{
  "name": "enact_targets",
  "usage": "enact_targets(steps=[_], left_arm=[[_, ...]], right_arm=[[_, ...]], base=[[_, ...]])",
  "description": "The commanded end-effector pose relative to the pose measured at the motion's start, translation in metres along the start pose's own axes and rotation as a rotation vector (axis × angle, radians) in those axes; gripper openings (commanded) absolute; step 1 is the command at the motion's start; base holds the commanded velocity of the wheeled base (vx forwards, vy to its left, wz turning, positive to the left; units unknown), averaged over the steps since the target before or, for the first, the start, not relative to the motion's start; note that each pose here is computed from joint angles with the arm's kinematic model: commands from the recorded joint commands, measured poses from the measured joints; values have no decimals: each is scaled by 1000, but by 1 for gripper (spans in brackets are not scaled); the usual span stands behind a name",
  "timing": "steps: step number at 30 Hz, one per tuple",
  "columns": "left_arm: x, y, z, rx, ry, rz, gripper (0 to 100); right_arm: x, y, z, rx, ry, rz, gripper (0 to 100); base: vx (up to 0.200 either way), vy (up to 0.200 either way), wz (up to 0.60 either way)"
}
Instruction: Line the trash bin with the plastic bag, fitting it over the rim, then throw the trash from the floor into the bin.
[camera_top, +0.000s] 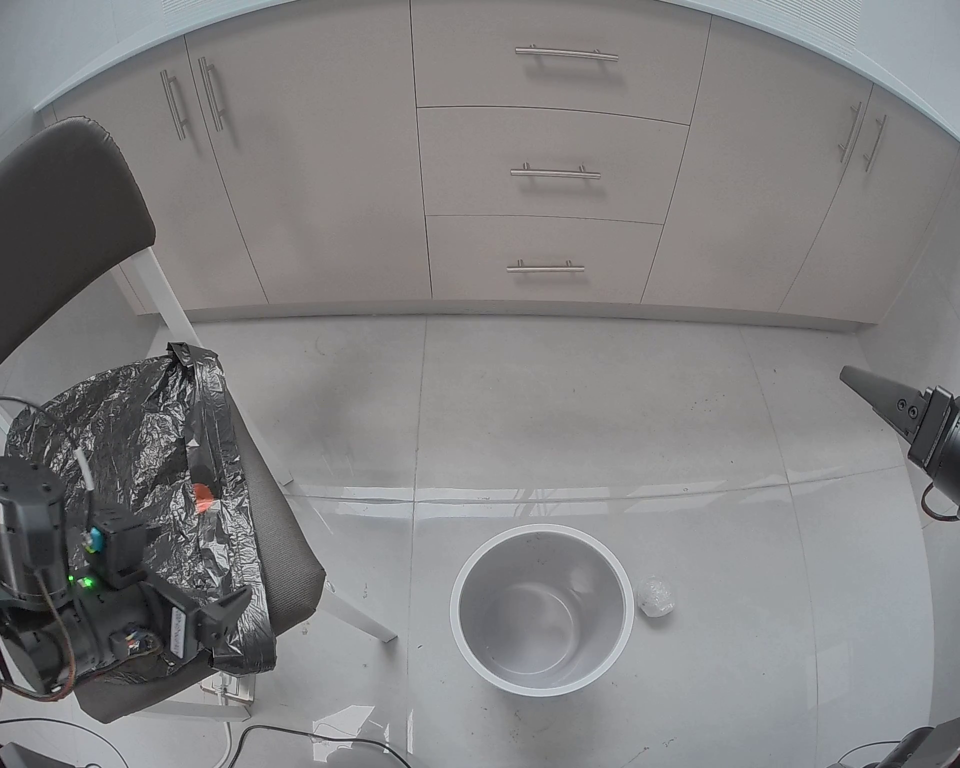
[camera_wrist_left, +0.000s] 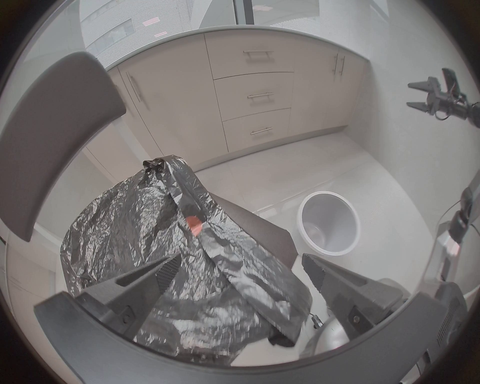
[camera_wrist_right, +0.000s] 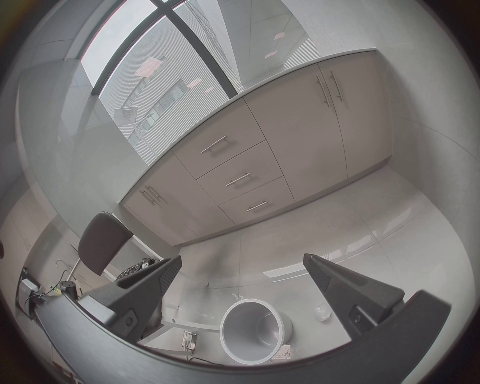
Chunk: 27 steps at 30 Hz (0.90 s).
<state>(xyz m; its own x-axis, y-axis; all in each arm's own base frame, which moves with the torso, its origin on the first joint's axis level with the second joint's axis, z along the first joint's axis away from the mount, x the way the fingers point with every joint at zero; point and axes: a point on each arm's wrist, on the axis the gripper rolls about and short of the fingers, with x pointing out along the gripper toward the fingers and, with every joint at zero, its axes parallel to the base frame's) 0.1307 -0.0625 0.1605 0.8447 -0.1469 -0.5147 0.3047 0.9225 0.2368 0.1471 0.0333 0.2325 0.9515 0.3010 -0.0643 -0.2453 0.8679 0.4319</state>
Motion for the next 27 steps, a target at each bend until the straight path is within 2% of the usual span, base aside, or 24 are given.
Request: enact_targets(steps=[1,9,13,23,27], left_arm=[[40,-21,1,70,94,35,100],[51,-31,-3,130,147,139,100],[50,-31,-5,137,152,164,100],[47,-34,-6,145,144,148,100],[46,-42,-9,177,146,114,100]], right_arm=[[6,-2,-4,3,24,-10,100],[11,-5,-9,-9,-1,1,100],[11,-6,-9,-7,-1,1,100],[12,-6,-9,-9,0,1,100],[12,-6,-9,-9,0,1,100]], base=[[0,0,0],[0,0,0],[0,0,0],[0,0,0],[0,0,0]])
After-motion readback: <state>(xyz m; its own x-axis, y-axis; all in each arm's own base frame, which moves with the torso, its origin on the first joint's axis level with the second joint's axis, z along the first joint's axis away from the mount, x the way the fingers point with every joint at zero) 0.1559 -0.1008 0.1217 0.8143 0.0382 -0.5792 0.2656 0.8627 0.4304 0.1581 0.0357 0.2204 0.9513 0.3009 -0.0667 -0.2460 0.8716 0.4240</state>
